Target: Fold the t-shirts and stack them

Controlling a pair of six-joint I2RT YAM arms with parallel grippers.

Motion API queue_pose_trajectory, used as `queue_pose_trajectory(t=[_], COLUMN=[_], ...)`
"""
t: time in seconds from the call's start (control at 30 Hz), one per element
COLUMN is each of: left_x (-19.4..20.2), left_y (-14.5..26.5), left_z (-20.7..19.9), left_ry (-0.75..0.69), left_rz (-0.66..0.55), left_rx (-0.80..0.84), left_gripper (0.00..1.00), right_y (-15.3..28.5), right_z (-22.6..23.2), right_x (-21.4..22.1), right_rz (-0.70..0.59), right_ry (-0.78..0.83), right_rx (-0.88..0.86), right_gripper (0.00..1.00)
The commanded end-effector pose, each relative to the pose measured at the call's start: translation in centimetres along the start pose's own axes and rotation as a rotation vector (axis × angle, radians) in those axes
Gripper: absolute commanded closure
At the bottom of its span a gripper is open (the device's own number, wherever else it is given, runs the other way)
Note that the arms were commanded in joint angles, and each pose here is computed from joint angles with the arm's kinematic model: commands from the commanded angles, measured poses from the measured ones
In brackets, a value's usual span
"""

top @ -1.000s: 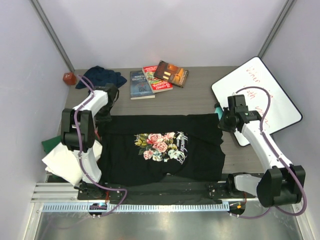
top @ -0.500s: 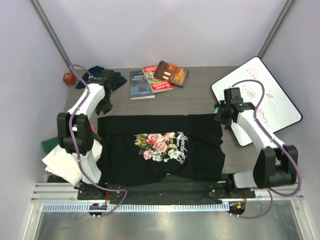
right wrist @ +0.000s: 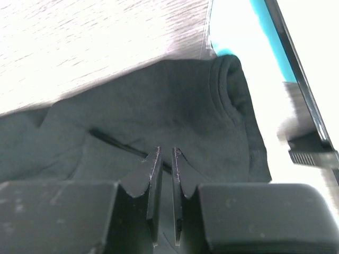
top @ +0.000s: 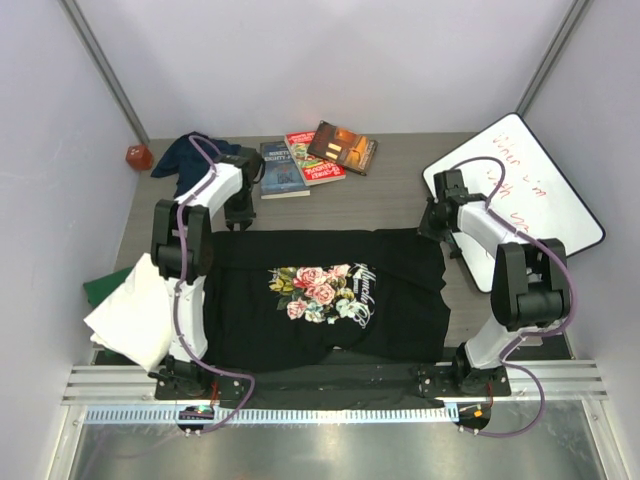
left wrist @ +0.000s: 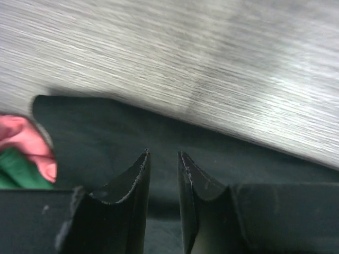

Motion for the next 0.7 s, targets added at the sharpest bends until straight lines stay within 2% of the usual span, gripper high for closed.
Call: queue_pose_trajectory(t=[0.0,0.23,0.27,0.3,0.33,0.4,0.67], left_x=[0.6,2.5,2.7,2.8,3.0,3.3,3.1], left_y=[-0.6,-2.9,-3.2,-3.3,-3.6,-3.8,-4.2], left_z=[-0.4,-1.4,-1.5,-1.5,-1.6,-1.6,-1.6], left_ry=[0.000,-0.028,-0.033,-0.035,-0.040,-0.045,-0.044], left_rz=[0.037,0.133,0.147,0.153,0.164,0.173,0.167], left_rx=[0.037,0.030,0.025,0.024,0.019,0.010,-0.003], left_gripper=[0.73,0.76,0.79,0.87,0.90,1.00,1.00], right_y=[-0.3,-2.1,-2.2,-2.9,-3.1,-3.5,-5.2], right_z=[1.1,1.3,1.5,1.5,1.5,1.8,2.1], right_x=[-1.3,-0.2,-0.1,0.3,0.3,0.7,0.7], right_rz=[-0.026,0.030,0.041,0.063,0.072,0.092,0.104], right_ry=[-0.006,0.016,0.020,0.024,0.025,0.037,0.051], right_rx=[-0.017,0.008,0.011,0.020,0.023,0.028,0.075], right_gripper=[0.83,0.83,0.84,0.89,0.99,0.99,0.99])
Point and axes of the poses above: each gripper's point midway between its finger pads, its own y axis back along the fingers, its own z axis along the line the jaws close on, x = y × z, the point moved 3 cm from there along y, back along the fingers, and after that the axes turned 2 degrees about y, right-handed, at the moved point
